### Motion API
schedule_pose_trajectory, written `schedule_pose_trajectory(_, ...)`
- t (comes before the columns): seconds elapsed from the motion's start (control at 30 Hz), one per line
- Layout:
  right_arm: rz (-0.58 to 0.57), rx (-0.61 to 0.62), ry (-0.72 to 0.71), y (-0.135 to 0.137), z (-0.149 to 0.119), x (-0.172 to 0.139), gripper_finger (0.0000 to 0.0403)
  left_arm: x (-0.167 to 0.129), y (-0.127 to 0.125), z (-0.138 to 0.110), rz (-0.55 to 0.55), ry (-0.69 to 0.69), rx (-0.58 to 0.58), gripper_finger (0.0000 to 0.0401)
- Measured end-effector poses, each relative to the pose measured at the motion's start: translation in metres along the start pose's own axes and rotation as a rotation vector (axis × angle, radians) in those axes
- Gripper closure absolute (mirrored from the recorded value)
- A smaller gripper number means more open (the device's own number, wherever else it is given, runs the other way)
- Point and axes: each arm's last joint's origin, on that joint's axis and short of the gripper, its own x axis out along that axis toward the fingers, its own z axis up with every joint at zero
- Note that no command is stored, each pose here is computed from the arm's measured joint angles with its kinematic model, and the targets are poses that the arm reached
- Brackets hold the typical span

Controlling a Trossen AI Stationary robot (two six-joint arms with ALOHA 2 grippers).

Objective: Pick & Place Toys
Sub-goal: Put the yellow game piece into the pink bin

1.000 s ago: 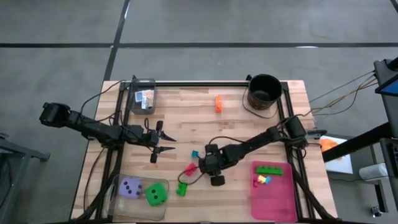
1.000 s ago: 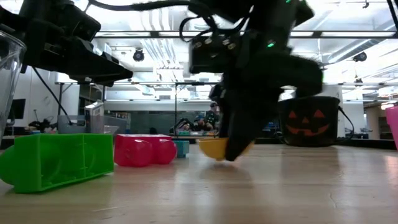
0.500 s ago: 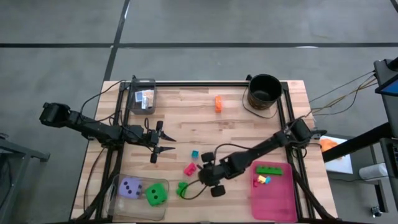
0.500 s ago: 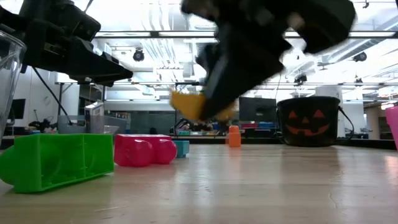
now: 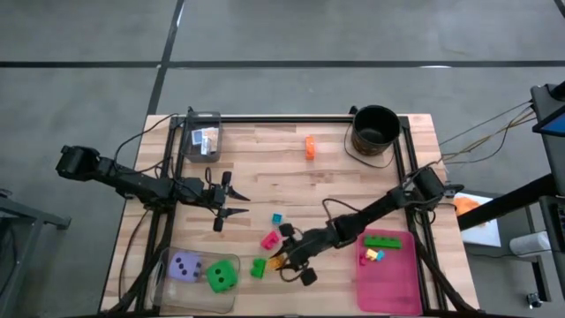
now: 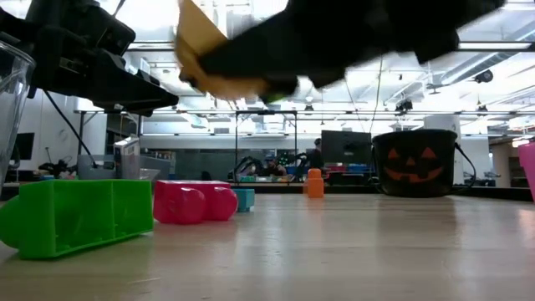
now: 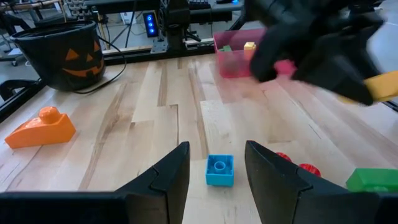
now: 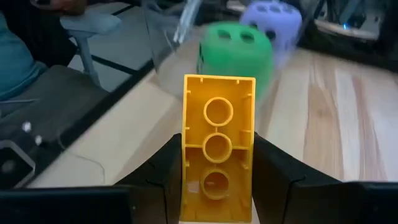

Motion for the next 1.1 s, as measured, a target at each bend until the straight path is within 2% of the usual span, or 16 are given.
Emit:
schedule_pose_trajectory(0.1, -0.019, 0.041, -0.014, -0.001, -0.013, -0.014, 0.0270, 0.000, 0.000, 0.000, 0.000, 0.001, 0.000, 0.0244)
schedule_pose_trajectory(0.3, -0.135, 0.081, -0.037, 0.002, -0.022, -0.056, 0.0270, 0.000, 0.000, 0.000, 0.000, 0.004, 0.000, 0.0243)
schedule_pose_trajectory(0.53, -0.249, 0.130, -0.057, 0.023, -0.036, -0.112, 0.0270, 0.000, 0.000, 0.000, 0.000, 0.004, 0.000, 0.0243)
schedule_pose_trajectory(0.67, -0.273, 0.210, -0.077, 0.035, -0.045, -0.142, 0.0270, 0.000, 0.000, 0.000, 0.000, 0.004, 0.000, 0.0243)
schedule_pose_trajectory(0.87, -0.318, 0.345, -0.002, 0.053, -0.055, -0.176, 0.0270, 0.000, 0.000, 0.000, 0.000, 0.002, 0.000, 0.0243)
schedule_pose_trajectory(1.1, -0.327, 0.478, 0.127, 0.074, -0.043, -0.203, 0.0270, 0.000, 0.000, 0.000, 0.000, 0.001, 0.000, 0.0243)
